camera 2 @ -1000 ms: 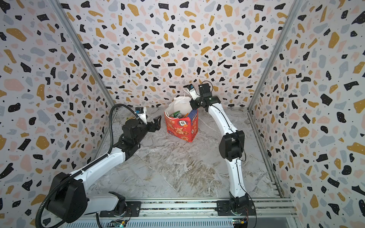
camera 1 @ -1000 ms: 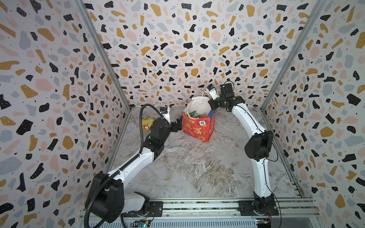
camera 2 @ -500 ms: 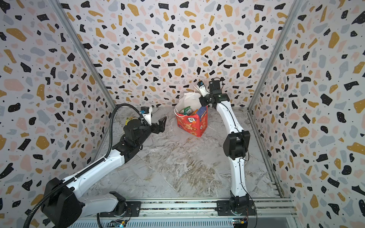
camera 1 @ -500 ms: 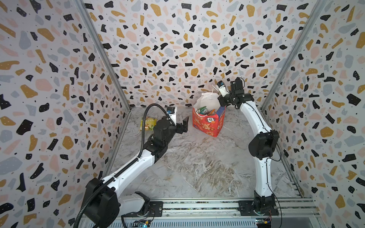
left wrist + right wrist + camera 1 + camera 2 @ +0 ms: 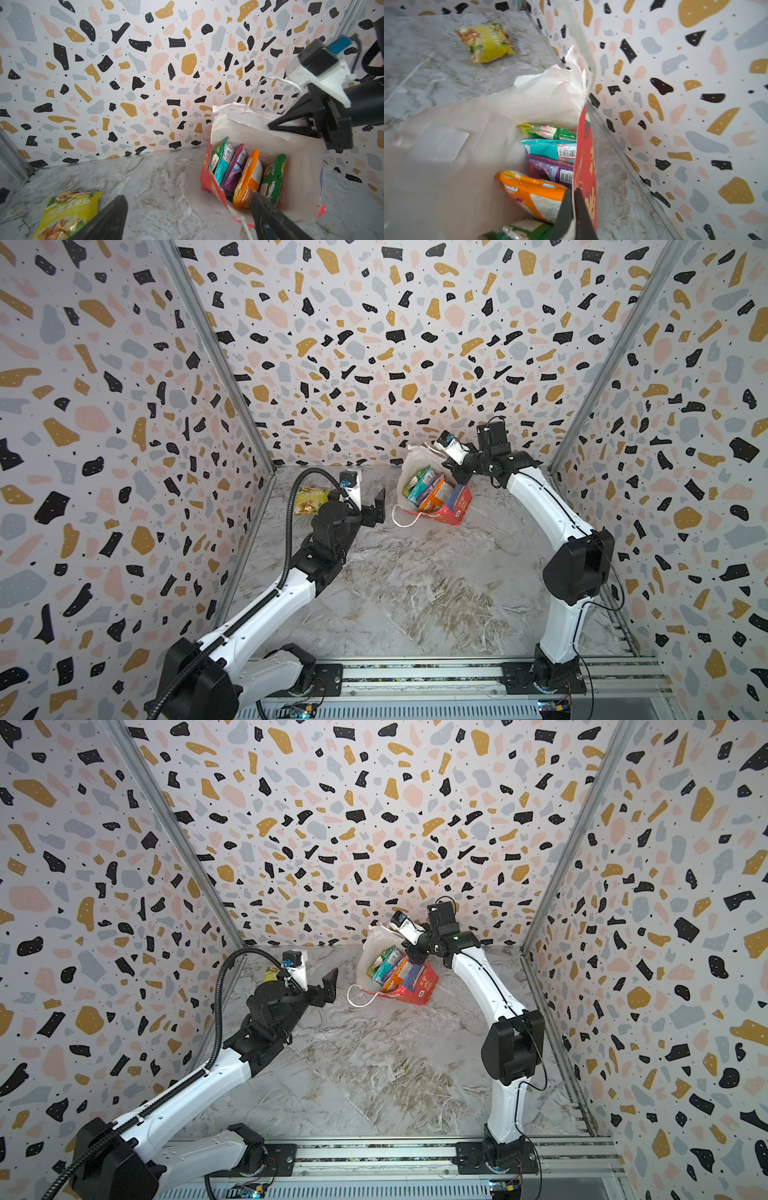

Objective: Take the snacks out of the paper bag
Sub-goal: Pick up the paper bag from the top-center of the table, then pick up the snack from the paper bag.

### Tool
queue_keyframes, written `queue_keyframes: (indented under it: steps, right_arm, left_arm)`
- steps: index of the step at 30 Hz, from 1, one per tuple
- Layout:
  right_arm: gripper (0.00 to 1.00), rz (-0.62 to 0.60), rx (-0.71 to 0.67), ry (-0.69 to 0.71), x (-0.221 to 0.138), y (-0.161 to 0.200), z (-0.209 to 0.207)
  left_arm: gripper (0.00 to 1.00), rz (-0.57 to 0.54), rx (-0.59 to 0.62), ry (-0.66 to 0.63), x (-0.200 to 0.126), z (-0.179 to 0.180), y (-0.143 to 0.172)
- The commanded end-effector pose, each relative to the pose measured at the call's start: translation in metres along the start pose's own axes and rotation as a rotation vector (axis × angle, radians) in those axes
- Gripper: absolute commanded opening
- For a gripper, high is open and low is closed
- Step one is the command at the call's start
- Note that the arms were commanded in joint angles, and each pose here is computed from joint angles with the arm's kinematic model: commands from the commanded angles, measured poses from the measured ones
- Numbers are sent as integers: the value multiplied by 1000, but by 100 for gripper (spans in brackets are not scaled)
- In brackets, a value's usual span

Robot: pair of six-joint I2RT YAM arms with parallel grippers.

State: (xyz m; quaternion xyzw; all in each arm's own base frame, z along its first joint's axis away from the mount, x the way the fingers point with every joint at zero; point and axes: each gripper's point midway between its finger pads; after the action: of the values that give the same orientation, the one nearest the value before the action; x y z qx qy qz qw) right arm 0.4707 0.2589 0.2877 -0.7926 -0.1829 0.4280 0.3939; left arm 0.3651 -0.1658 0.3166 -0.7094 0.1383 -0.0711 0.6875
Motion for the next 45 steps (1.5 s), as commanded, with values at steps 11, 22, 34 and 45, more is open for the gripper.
queue_keyframes:
  steps: [11,22,34,45]
  right_arm:
    - [0,-202,-189,40,-41,-35,65]
    - [0,-324,-108,-71,-63,-32,108]
    - [0,-331,33,-26,-61,-30,103]
    - [0,-334,83,-16,-65,-36,97]
  left_arm:
    - [88,52,77,110,-18,-26,13]
    - [80,78,98,276,-24,-99,40]
    - [62,88,110,350,-16,-138,58]
    - [55,141,129,382,23,-166,88]
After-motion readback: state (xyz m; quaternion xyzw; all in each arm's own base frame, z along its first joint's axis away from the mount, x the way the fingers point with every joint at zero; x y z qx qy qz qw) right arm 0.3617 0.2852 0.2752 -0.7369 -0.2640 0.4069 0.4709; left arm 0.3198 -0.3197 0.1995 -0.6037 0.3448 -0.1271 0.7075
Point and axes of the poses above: each gripper's point midway between its finger pads, its own x axis out along the fingers, its own z axis along the line the jaws close on, y = z × x, and after that the axes turned 1 degree about x, right-handed
